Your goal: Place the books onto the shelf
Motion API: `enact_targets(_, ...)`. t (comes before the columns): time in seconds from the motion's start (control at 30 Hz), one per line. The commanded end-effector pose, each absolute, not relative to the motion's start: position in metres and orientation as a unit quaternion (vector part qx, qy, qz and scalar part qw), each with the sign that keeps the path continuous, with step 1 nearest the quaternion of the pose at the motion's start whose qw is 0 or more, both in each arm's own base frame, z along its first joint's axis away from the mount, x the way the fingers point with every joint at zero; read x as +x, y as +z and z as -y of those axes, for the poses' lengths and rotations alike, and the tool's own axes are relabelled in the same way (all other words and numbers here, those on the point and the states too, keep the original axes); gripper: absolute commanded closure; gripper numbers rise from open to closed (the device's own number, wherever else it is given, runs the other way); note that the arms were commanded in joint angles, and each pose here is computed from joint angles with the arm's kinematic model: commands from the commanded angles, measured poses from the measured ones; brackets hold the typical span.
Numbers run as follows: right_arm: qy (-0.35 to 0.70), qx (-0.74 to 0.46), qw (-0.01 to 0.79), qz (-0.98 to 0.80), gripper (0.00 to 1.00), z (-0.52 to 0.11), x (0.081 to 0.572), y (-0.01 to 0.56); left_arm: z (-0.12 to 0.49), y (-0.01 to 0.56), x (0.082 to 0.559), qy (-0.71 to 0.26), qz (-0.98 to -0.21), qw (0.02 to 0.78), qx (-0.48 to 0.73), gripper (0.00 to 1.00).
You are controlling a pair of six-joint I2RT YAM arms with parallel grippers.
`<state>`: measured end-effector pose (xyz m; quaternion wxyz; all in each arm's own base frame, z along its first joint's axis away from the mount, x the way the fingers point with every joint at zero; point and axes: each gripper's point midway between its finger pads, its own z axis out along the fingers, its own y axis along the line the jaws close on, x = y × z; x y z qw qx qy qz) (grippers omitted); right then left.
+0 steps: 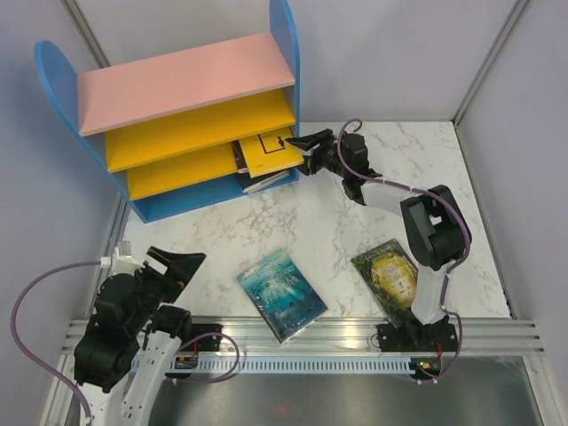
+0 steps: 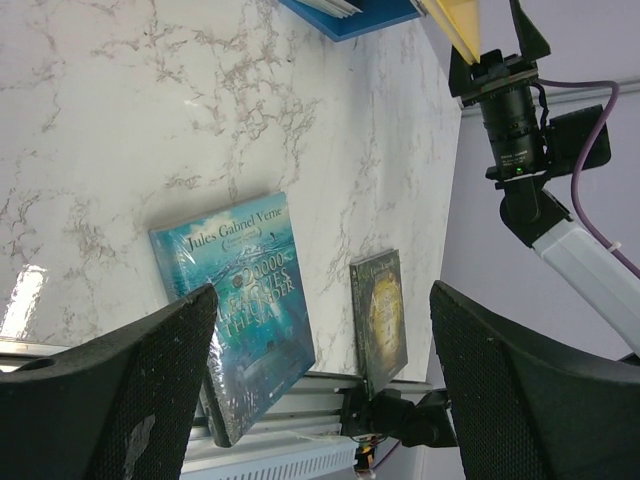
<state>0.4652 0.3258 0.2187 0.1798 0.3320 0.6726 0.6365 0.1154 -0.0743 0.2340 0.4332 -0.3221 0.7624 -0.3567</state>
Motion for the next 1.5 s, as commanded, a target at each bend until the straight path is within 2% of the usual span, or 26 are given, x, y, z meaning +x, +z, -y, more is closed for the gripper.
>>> enact_targets(0.0, 0.633, 0.326, 0.158, -0.684, 0.38, -0.325, 0.448, 0.213, 0.075, 0.23, 0.122, -0.349, -0.769, 0.432, -0.316, 0.12)
enact_targets(0.57, 0.634, 0.302, 0.144, -0.697, 0.4, -0.32, 0.417, 0.217, 0.079, 0.22, 0.124, -0.35, -0.777, 0.415, -0.319, 0.13)
enact_targets(0.77, 0.637, 0.295, 0.153, -0.696, 0.47, -0.319, 0.417, 0.225, 0.082, 0.217, 0.125, -0.351, -0.78, 0.407, -0.319, 0.14)
enact_targets(0.87, 0.637, 0.294, 0.154, -0.696, 0.53, -0.32, 0.42, 0.223, 0.082, 0.216, 0.125, -0.351, -0.78, 0.407, -0.321, 0.14)
enact_targets(0.97, 0.637, 0.296, 0.153, -0.695, 0.69, -0.322, 0.423, 0.218, 0.081, 0.215, 0.126, -0.35, -0.781, 0.406, -0.322, 0.14)
enact_targets(1.0, 0.64, 0.295, 0.153, -0.693, 0.8, -0.322, 0.425, 0.219, 0.081, 0.215, 0.126, -0.35, -0.78, 0.406, -0.322, 0.14)
enact_targets(1.1, 0.638, 0.297, 0.153, -0.693, 0.95, -0.324, 0.43, 0.216, 0.081, 0.214, 0.125, -0.349, -0.78, 0.407, -0.323, 0.14)
enact_targets(1.2, 0.643, 0.295, 0.161, -0.689, 1.0, -0.327, 0.439, 0.225, 0.081, 0.212, 0.126, -0.348, -0.781, 0.407, -0.323, 0.14)
enact_targets(1.47, 0.647, 0.303, 0.169, -0.679, 1.0, -0.337, 0.467, 0.232, 0.08, 0.209, 0.127, -0.346, -0.782, 0.402, -0.328, 0.14)
